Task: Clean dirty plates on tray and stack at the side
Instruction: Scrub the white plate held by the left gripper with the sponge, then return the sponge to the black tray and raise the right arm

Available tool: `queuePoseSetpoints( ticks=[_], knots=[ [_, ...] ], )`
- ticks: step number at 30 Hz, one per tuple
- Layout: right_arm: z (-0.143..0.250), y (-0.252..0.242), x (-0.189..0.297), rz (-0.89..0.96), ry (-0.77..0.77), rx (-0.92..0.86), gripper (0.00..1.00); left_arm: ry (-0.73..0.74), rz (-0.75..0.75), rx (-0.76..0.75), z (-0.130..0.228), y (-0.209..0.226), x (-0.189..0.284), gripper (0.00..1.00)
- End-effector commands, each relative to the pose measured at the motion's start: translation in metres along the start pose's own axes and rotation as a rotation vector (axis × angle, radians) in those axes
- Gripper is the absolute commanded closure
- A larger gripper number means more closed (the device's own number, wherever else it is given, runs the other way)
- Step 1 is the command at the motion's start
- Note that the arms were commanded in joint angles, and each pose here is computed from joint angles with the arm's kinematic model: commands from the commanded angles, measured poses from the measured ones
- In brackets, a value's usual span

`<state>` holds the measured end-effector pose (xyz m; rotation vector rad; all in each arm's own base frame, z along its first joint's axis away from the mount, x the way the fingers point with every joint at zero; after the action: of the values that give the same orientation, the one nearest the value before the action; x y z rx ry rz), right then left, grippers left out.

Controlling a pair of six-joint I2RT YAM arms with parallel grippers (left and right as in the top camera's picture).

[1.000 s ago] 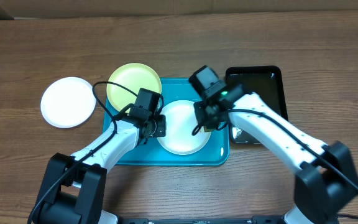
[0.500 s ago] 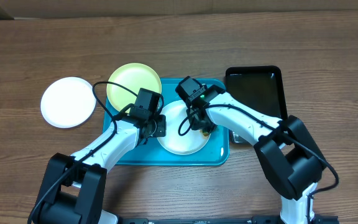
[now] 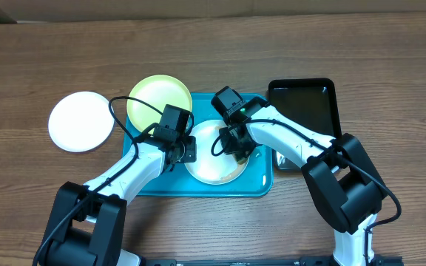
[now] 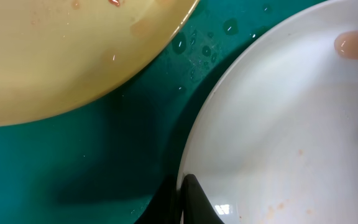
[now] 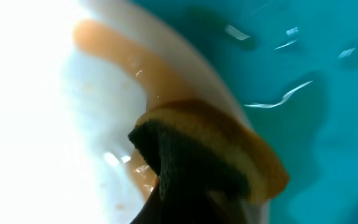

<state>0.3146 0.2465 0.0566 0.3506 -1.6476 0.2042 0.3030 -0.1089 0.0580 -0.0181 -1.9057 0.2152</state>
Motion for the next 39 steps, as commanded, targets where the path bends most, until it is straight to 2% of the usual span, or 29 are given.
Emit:
queuePoseSetpoints(
  ticks=[1, 7, 10, 16, 21, 24, 29, 34, 39],
  knots=[
    [0.027, 0.025, -0.028, -0.17, 0.163, -0.004, 0.96, -0.003, 0.009, -0.007, -0.003, -0.005, -0.001, 0.96],
    [0.028, 0.031, -0.026, -0.215, 0.177, -0.005, 0.96, -0.002, 0.009, -0.007, -0.003, -0.005, -0.001, 0.96],
    [0.024, 0.039, -0.017, -0.323, 0.181, 0.033, 0.96, -0.002, 0.009, -0.007, -0.003, -0.005, -0.001, 0.96],
    [-0.001, 0.043, 0.035, -0.574, 0.135, 0.077, 0.96, -0.001, 0.008, -0.007, -0.002, -0.004, -0.001, 0.96],
    [-0.019, 0.011, 0.087, -0.609, 0.05, 0.066, 0.96, 0.0, 0.008, -0.007, -0.002, -0.004, -0.001, 0.96],
    [-0.02, -0.017, 0.113, -0.588, 0.001, 0.034, 0.96, 0.0, 0.008, -0.007, -0.002, -0.004, -0.001, 0.96],
    [-0.005, -0.083, 0.132, -0.412, 0.007, -0.111, 0.96, 0.0, 0.008, -0.007, -0.002, -0.004, -0.001, 0.96],
    [0.016, -0.143, 0.122, -0.188, 0.085, -0.234, 0.96, 0.0, 0.008, -0.007, -0.002, -0.004, -0.001, 0.96],
    [0.027, -0.163, 0.1, -0.128, 0.103, -0.276, 0.96, 0.0, 0.008, -0.007, -0.002, -0.004, -0.001, 0.96]
  ],
)
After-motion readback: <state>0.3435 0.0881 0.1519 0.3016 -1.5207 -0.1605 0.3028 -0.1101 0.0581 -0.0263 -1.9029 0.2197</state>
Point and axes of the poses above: each gripper's point midway between its finger pads, its own x axis back along the fingers, its own y axis along the line the jaws close on, z = x × y, the point moved 5 cm from there along x, back along the fingers, and after that the axes turned 7 degrees about x, right-handed, at the moved point
